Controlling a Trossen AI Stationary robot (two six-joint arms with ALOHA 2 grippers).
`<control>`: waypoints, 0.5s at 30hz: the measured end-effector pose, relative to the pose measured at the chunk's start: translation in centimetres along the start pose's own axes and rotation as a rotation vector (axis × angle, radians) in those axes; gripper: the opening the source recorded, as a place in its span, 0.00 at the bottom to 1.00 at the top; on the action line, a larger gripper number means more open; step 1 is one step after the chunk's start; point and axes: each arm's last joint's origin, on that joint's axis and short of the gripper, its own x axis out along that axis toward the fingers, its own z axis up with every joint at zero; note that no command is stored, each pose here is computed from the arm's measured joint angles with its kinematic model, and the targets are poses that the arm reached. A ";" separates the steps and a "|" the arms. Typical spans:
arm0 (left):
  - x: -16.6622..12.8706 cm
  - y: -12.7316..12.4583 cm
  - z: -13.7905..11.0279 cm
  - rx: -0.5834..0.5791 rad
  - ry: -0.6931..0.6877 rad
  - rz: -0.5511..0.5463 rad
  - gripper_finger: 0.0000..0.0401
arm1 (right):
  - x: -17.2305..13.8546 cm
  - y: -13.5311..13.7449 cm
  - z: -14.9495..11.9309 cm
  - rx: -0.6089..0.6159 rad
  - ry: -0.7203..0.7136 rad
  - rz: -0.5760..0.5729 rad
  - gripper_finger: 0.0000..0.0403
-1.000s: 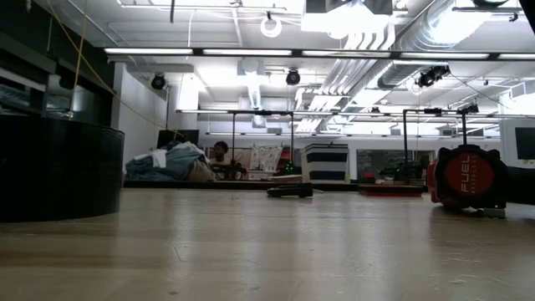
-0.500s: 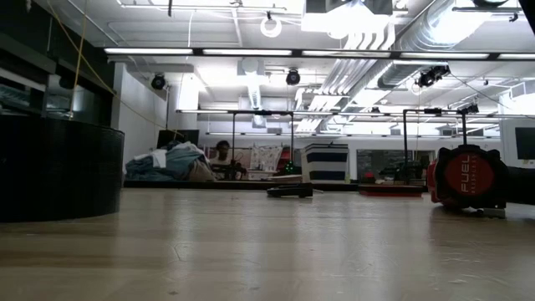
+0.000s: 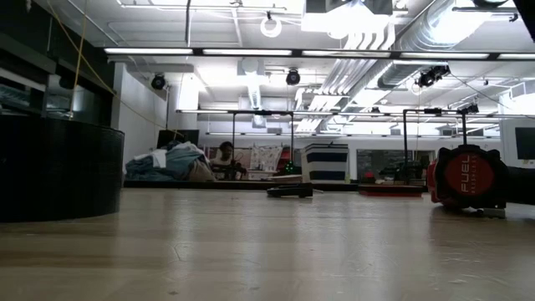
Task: Coil cords
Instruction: Coil the white wire
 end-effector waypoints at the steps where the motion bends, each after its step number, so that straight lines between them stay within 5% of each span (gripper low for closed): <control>1: -0.2 0.2 -0.2 0.001 0.006 0.028 0.00 | 0.0 -0.2 -0.1 -0.002 0.010 0.007 0.00; 15: -1.9 2.5 -0.9 0.165 -0.078 0.334 0.00 | -0.1 -1.6 -1.5 -0.001 0.139 0.015 0.00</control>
